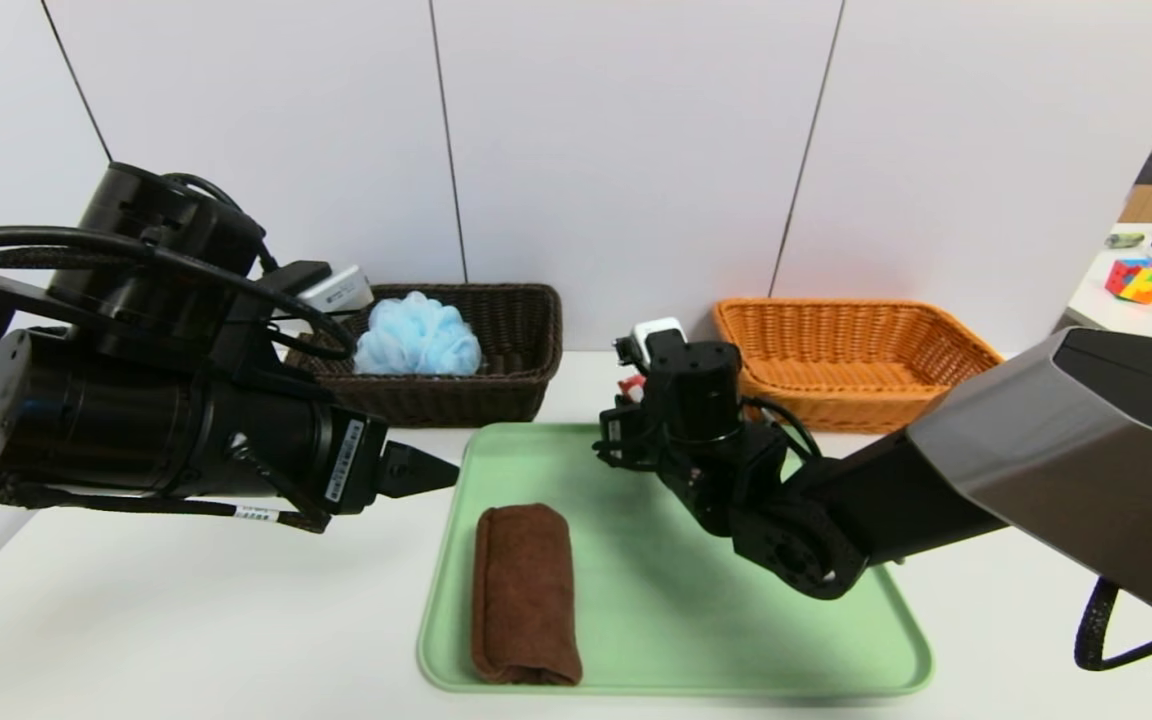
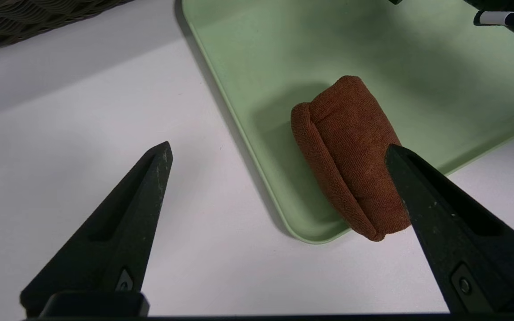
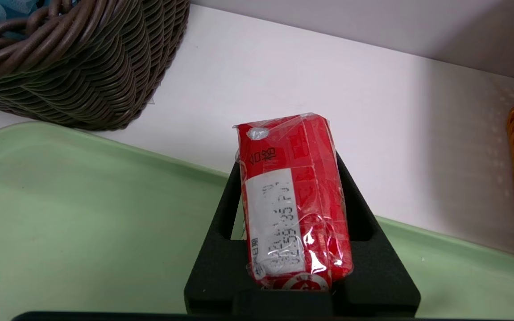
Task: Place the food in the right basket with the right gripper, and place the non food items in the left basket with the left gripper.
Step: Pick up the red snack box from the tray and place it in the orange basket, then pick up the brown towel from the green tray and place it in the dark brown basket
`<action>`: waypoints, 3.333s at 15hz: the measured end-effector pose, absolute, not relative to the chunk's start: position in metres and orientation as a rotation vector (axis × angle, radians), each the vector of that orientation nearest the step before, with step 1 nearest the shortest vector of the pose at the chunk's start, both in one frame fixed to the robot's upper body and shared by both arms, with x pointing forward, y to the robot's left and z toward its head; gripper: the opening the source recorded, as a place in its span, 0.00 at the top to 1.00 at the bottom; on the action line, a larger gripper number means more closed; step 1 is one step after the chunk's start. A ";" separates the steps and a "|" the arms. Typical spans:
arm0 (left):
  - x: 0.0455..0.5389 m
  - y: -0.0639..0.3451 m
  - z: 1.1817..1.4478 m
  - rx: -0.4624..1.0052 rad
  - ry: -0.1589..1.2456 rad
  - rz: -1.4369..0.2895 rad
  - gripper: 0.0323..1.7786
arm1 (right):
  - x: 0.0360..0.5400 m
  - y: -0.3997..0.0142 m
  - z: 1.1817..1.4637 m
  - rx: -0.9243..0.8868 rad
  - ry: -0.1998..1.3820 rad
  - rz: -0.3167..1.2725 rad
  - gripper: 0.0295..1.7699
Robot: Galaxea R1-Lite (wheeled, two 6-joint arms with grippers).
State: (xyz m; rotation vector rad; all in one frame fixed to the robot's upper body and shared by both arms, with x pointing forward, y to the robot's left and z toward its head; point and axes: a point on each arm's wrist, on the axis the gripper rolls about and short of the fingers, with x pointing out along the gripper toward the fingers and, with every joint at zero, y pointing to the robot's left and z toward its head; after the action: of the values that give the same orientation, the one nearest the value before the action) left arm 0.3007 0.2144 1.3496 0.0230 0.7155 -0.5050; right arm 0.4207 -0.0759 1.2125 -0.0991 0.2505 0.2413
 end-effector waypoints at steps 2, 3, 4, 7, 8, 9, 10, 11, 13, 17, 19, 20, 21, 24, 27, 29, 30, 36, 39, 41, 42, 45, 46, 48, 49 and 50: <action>0.300 0.215 1.350 0.023 0.714 -0.505 0.05 | 0.422 -0.079 1.218 -0.086 0.231 0.235 0.80; 0.300 0.215 1.350 0.023 0.713 -0.505 0.05 | 0.423 -0.082 1.222 -0.080 0.222 0.229 0.80; 0.300 0.215 1.351 0.023 0.712 -0.506 0.05 | 0.423 -0.085 1.228 -0.072 0.210 0.224 0.80; 0.299 0.215 1.351 0.025 0.709 -0.509 0.05 | 0.422 -0.095 1.252 -0.042 0.162 0.208 0.80; 0.299 0.215 1.351 0.026 0.709 -0.509 0.05 | 0.422 -0.100 1.260 -0.032 0.145 0.200 0.80; 0.299 0.215 1.351 0.025 0.708 -0.508 0.05 | 0.422 -0.106 1.268 -0.027 0.126 0.187 0.80; 0.299 0.215 1.351 0.026 0.708 -0.508 0.05 | 0.424 -0.115 1.277 -0.023 0.108 0.168 0.80; 0.299 0.215 1.351 0.026 0.707 -0.508 0.05 | 0.426 -0.125 1.285 -0.015 0.091 0.146 0.80; 0.299 0.215 1.351 0.026 0.707 -0.509 0.05 | 0.430 -0.142 1.297 -0.002 0.066 0.108 0.80; 0.298 0.215 1.352 0.026 0.706 -0.509 0.05 | 0.443 -0.179 1.306 0.006 0.045 0.006 0.80; 0.298 0.216 1.350 0.027 0.710 -0.506 0.05 | 0.451 -0.198 1.306 0.005 0.044 -0.044 0.80; 0.298 0.216 1.350 0.026 0.712 -0.506 0.05 | 0.455 -0.208 1.305 0.004 0.046 -0.070 0.80; 0.298 0.216 1.350 0.026 0.708 -0.507 0.05 | 0.459 -0.216 1.303 0.001 0.051 -0.094 0.80; 0.298 0.216 1.350 0.021 0.699 -0.509 0.05 | 0.472 -0.236 1.293 -0.009 0.071 -0.153 0.80; 0.298 0.216 1.350 0.021 0.699 -0.509 0.05 | 0.485 -0.247 1.281 -0.014 0.093 -0.187 0.80; 0.298 0.216 1.349 0.021 0.700 -0.508 0.05 | 0.494 -0.252 1.273 -0.017 0.105 -0.205 0.80; 0.298 0.216 1.349 0.021 0.702 -0.508 0.05 | 0.499 -0.254 1.269 -0.019 0.112 -0.212 0.80; 0.298 0.216 1.348 0.023 0.703 -0.508 0.05 | 0.518 -0.265 1.254 -0.045 0.139 -0.228 0.80; 0.298 0.216 1.349 0.023 0.702 -0.509 0.05 | 0.520 -0.266 1.253 -0.049 0.151 -0.230 0.80; 0.298 0.216 1.349 0.023 0.702 -0.509 0.05 | 0.520 -0.266 1.253 -0.049 0.149 -0.231 0.80; 0.298 0.216 1.349 0.024 0.702 -0.508 0.05 | 0.520 -0.266 1.253 -0.049 0.150 -0.230 0.76; 0.298 0.216 1.349 0.026 0.701 -0.509 0.05 | 0.521 -0.265 1.253 -0.048 0.148 -0.230 0.52; 0.299 0.215 1.349 0.024 0.696 -0.511 0.05 | 0.521 -0.265 1.252 -0.048 0.149 -0.230 0.46; 0.299 0.215 1.350 0.022 0.685 -0.515 0.05 | 0.521 -0.265 1.252 -0.049 0.151 -0.230 0.37; 0.299 0.215 1.350 0.022 0.684 -0.516 0.05 | 0.521 -0.265 1.252 -0.048 0.150 -0.230 0.32; 0.299 0.215 1.350 0.023 0.683 -0.516 0.05 | 0.520 -0.265 1.253 -0.048 0.147 -0.229 0.29</action>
State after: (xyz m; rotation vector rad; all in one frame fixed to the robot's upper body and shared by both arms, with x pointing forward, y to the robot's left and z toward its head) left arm 0.2995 0.2148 1.3500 0.0227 0.6831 -0.5158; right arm 0.5204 -0.2653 1.2534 -0.0475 0.1475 -0.2294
